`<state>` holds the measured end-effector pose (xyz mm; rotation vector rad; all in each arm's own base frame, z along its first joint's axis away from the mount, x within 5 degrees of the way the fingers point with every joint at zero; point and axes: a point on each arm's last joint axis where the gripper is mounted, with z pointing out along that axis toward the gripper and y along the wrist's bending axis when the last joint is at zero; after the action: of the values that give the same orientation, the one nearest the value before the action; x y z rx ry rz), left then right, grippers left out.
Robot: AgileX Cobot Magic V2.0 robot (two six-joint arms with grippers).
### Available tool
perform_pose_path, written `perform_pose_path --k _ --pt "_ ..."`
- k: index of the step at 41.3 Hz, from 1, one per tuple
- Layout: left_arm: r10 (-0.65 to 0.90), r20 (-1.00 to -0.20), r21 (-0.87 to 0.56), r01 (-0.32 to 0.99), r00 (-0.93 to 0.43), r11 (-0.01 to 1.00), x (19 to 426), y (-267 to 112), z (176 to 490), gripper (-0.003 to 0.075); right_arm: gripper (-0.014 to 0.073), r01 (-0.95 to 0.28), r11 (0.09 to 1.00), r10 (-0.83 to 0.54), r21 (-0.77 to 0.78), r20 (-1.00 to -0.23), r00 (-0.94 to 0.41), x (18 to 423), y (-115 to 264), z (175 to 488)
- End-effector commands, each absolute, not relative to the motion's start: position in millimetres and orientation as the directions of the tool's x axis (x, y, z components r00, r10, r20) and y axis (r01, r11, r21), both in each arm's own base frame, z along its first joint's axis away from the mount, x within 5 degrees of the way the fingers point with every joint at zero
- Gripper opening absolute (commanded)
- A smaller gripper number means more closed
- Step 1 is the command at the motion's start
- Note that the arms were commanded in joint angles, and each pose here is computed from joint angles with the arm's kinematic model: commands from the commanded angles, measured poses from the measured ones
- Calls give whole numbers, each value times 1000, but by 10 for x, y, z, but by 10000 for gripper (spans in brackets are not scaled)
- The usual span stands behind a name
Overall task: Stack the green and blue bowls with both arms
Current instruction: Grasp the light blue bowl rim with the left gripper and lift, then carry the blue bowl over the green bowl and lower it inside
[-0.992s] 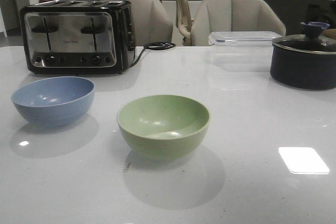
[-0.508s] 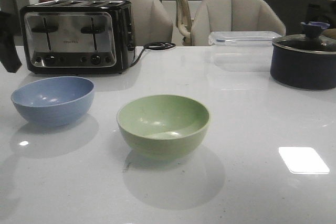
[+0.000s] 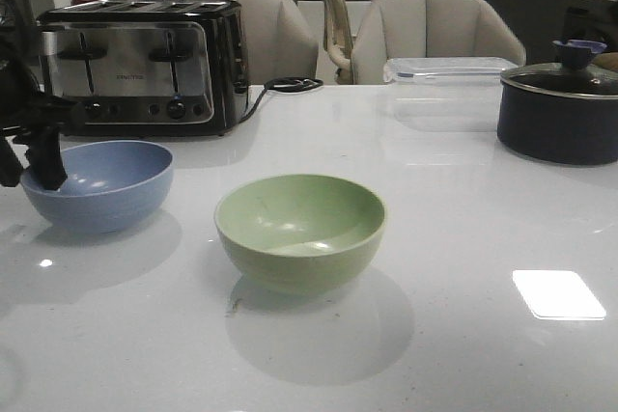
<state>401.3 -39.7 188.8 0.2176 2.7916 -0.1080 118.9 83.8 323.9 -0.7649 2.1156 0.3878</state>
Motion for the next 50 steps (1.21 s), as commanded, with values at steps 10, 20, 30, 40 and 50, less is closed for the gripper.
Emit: perform_pose_path --k 10,20,30,40,50 --pt "118 -439 -64 162 -891 985 3942 -417 2389 98 443 -635 773 -342 -13 -850 -400 1213 841 3382" --pt "209 -567 -149 349 -797 925 3552 -690 3109 98 443 -635 773 -343 -12 -850 -401 1213 841 3381" --pt "345 -642 -132 542 -685 830 3180 -1317 3424 98 443 -635 773 -343 -12 -850 -401 1213 841 3381" --pt "463 -609 -137 660 -645 739 3070 -1893 3193 98 443 -635 773 -343 -12 -850 -401 1213 841 3381" --pt "464 -590 -139 650 -660 747 3275 -2089 2807 98 443 -635 773 -343 -12 -850 -401 1213 841 3381"
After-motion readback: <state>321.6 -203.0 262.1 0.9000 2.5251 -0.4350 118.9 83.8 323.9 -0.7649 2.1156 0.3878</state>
